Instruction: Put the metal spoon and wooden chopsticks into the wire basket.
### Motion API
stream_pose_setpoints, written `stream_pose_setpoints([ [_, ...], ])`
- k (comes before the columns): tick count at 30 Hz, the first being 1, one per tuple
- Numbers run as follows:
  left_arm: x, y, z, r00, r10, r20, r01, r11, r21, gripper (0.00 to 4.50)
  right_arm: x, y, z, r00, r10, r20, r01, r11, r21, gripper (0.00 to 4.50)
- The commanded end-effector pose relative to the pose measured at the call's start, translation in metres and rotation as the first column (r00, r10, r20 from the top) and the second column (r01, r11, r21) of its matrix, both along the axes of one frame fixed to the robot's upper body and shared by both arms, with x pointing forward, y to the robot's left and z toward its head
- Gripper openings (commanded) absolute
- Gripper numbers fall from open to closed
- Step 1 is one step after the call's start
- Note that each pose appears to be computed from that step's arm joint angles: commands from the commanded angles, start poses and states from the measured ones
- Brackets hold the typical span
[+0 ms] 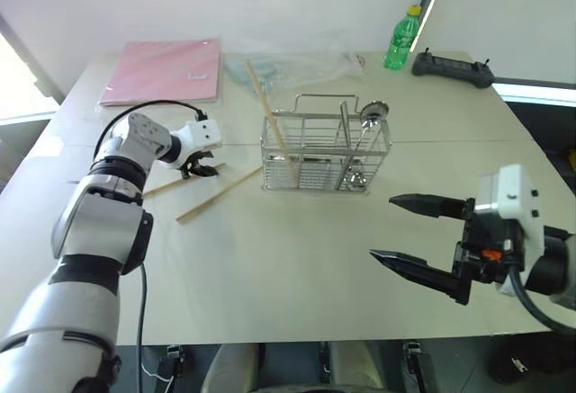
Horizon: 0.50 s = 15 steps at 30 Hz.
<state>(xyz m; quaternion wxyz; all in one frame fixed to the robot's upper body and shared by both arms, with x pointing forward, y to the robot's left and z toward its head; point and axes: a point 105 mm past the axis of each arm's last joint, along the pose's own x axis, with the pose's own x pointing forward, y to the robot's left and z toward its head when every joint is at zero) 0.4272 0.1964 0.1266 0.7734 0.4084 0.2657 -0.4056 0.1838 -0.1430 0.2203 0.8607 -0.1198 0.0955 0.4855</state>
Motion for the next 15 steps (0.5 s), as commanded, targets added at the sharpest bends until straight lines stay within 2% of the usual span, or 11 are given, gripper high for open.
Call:
stream_pose_setpoints([
  [1,0.0028,-0.0005,0.0051,1.000,0.011,0.010,-0.011,1.000,0.015,2.34,-0.0010,0.0027,0.0095,0.998,0.011,0.062,-0.010,1.000,-0.008,4.40],
  [6,0.0012,0.0016,-0.0018,1.000,0.027,-0.014,-0.026,0.999,0.031,2.34,0.0005,0.0029,0.0112,0.997,-0.008,0.081,0.008,1.000,0.000,4.40],
  [9,0.0005,0.0025,-0.0025,0.999,0.032,-0.023,-0.032,0.999,0.028,1.58,-0.0005,0.0032,0.0108,0.997,-0.012,0.082,0.012,1.000,0.006,4.40],
  [12,0.0000,0.0035,-0.0018,0.999,0.029,-0.025,-0.028,0.999,0.033,0.06,-0.0014,0.0039,0.0106,0.996,-0.013,0.083,0.012,1.000,0.007,4.40],
  [15,0.0012,0.0025,0.0015,0.999,0.033,-0.018,-0.033,0.999,0.018,0.02,-0.0005,0.0027,0.0106,0.997,-0.015,0.082,0.014,1.000,0.006,4.40],
])
